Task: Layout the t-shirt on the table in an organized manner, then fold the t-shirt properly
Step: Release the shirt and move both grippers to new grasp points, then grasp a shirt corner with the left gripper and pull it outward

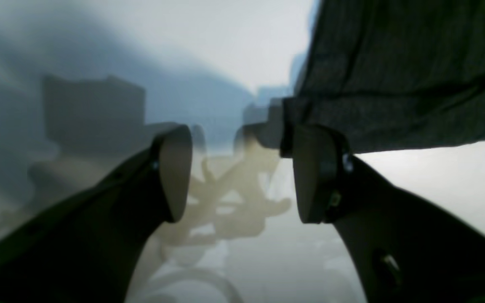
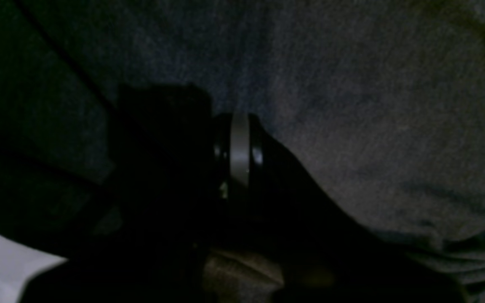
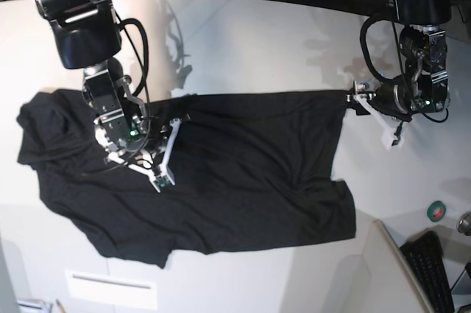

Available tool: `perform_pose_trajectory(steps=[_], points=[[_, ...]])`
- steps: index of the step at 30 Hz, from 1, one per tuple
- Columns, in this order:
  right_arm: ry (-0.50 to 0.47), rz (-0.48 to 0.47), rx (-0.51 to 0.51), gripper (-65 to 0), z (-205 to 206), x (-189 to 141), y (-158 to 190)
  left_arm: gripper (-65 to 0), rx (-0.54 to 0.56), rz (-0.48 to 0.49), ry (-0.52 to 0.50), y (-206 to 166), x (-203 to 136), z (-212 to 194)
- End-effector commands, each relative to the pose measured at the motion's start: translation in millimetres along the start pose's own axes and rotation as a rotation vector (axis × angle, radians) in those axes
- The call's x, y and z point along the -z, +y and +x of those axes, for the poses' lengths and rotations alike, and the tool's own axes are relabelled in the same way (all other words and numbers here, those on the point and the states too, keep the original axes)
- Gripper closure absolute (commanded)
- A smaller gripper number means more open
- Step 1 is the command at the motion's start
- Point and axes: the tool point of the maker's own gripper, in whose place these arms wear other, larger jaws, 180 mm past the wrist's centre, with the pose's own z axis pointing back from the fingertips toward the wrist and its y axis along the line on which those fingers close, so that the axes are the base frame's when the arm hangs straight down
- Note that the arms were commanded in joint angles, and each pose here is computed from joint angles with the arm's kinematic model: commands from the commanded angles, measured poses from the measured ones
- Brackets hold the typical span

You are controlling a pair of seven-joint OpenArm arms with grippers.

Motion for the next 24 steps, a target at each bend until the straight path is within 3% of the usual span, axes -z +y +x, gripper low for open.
perform_pose_trajectory(steps=[1,12,24], points=[[-0.025,-0.016,-0.002,0.0,13,-3,-8,-35.5,0.022,0.005,-0.022,2,-4,10],[-0.023,-0.014,-0.006,0.0,13,-3,-7,-35.1,0.037,-0.016,-0.082,-11,-3,30],[-0.022,-0.017,-0.006,0.0,12,-3,-8,-34.1,0.014,-0.030,-0.067,-14,5,36]])
